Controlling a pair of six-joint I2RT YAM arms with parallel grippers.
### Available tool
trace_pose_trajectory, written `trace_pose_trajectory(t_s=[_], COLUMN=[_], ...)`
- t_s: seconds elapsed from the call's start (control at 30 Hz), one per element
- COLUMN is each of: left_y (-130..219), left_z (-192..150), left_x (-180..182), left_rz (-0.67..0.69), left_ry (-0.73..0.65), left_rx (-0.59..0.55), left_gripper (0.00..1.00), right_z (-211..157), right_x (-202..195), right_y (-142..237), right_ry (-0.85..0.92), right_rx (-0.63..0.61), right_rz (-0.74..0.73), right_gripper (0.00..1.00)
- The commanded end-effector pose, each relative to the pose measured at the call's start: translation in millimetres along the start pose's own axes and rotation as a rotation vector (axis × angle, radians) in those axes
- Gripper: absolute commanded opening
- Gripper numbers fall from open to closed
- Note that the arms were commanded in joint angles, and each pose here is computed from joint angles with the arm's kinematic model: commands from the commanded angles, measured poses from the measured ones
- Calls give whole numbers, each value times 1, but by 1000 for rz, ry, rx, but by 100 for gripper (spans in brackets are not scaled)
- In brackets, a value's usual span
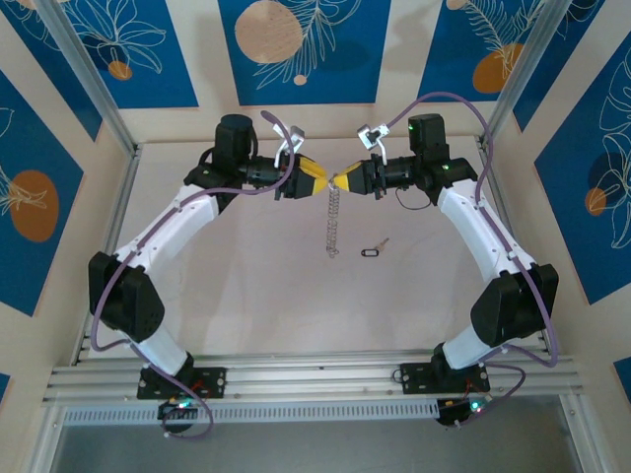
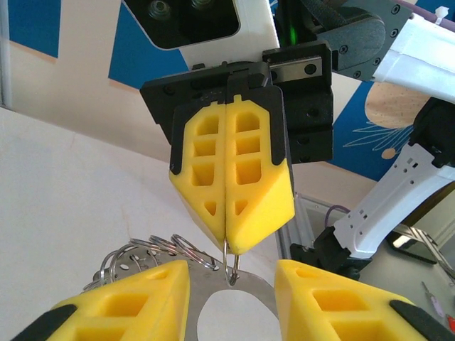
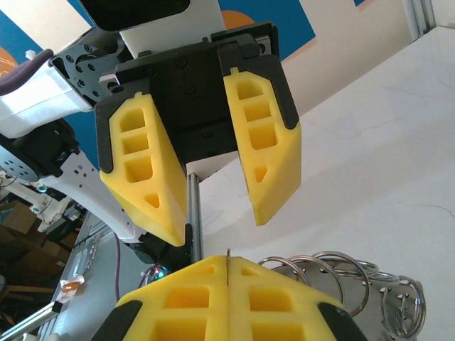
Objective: Put the keys on the keyring
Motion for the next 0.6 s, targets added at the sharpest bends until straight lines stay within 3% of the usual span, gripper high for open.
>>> trace_pose_trajectory(t_s=[0.0, 0.43, 0.57], left_y=[-4, -15, -18], left_z=[4, 3, 3], left_x=[-7, -9, -11], left_rz=[-55, -87, -100], left_ry=[-22, -15, -19], left_rx=[10, 26, 28], left_gripper=[36, 36, 30], right_z=[6, 6, 5], right_x=[13, 18, 19], right_y=[3, 4, 4], right_ry=[33, 41, 41], right_rx=[-16, -24, -24], right_rz=[48, 58, 59], right_gripper=[0, 0, 0])
Point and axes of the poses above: each hand's point on the last joint's axis, 136 mm out from that joint toward the fingers, its own y axis back along the fingers, its own x axis along the line the jaws close on, z = x × y, the point moved 3 cm from there along y, back along the fingers, and after that the axes turned 4 degrees about y, right-handed, at the moved point
